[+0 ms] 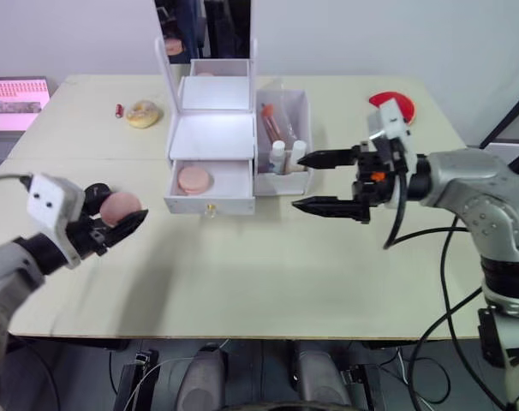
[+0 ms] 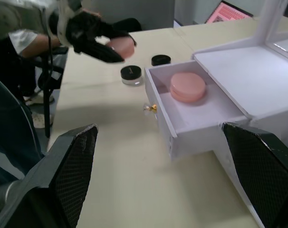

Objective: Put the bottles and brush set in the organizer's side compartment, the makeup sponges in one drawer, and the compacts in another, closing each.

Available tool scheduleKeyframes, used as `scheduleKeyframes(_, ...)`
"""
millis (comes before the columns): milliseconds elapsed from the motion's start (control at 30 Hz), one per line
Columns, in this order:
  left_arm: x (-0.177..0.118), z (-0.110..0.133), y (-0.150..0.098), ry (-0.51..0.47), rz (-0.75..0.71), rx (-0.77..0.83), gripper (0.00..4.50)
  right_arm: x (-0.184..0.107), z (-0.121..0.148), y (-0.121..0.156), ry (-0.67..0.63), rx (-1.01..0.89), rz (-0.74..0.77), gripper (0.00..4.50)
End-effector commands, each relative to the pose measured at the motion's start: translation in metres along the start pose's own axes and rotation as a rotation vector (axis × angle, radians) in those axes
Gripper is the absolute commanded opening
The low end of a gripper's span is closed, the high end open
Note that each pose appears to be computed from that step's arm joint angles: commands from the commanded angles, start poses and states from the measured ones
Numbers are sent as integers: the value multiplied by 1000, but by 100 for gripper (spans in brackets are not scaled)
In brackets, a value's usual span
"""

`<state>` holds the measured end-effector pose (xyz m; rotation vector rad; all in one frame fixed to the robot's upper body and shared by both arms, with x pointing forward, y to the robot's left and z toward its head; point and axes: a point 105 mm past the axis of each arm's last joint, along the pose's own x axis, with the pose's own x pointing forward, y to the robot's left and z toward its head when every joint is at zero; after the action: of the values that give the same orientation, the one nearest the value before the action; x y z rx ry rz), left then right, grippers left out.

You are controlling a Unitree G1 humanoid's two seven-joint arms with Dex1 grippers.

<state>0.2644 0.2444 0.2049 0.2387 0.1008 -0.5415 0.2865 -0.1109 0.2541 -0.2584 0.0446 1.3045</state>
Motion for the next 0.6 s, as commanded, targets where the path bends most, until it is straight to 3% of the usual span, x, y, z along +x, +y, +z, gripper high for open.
scheduleKeyframes(33, 9, 40, 2, -85, -123, 43, 269, -10, 17, 3, -25, -79, -17, 450)
scheduleKeyframes(133, 31, 57, -2, -114, -242, 53, 269, -9, 16, 2, -23, -87, -26, 450)
scheduleKeyframes(300, 72, 56, -22, -85, -432, 97, 269, -5, 16, 3, -29, -96, -36, 450)
scheduleKeyframes(600, 128, 56, -38, -103, -532, 128, 269, -7, 18, 8, -32, -92, -63, 450)
